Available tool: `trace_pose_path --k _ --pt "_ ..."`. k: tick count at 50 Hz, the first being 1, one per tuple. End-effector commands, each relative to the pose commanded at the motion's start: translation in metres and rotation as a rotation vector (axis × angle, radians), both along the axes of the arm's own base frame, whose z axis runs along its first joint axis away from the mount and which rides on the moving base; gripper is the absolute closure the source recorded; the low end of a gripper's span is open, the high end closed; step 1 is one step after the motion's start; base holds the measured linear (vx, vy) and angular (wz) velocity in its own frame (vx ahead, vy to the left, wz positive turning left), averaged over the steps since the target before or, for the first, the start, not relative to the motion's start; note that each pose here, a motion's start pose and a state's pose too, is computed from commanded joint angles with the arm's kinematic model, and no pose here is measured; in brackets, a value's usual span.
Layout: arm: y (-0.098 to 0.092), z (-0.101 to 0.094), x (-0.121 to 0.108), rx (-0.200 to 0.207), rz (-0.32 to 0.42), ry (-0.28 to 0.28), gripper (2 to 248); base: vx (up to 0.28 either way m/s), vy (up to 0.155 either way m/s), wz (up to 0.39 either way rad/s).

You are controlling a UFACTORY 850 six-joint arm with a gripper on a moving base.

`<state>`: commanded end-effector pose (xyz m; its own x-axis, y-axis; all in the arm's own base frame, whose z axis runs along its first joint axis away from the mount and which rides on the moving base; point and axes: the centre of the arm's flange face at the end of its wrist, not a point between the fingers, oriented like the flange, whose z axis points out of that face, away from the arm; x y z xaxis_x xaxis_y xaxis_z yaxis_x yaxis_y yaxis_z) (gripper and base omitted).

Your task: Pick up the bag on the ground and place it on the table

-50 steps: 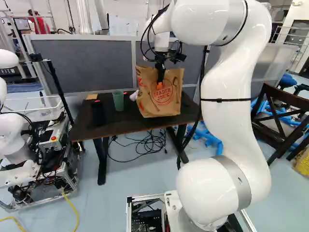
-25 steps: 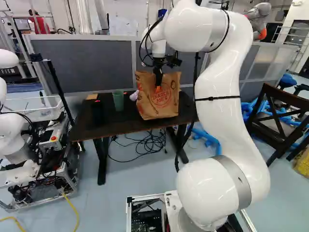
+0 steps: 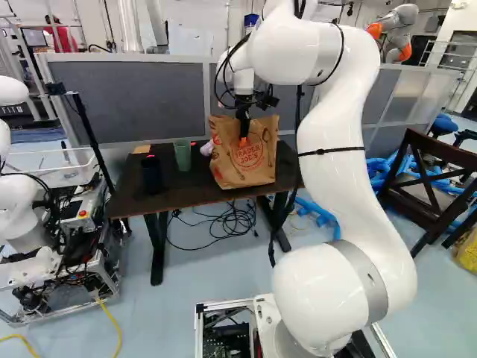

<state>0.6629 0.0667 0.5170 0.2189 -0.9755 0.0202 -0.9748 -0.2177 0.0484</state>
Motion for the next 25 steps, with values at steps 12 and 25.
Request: trace_pose_path --k 12,25 --pt "0.0 0.0 0.0 0.0 0.0 0.0 227 0.0 0.0 0.0" --pt "0.0 0.0 0.0 0.0 0.0 0.0 202 0.0 0.0 0.0"
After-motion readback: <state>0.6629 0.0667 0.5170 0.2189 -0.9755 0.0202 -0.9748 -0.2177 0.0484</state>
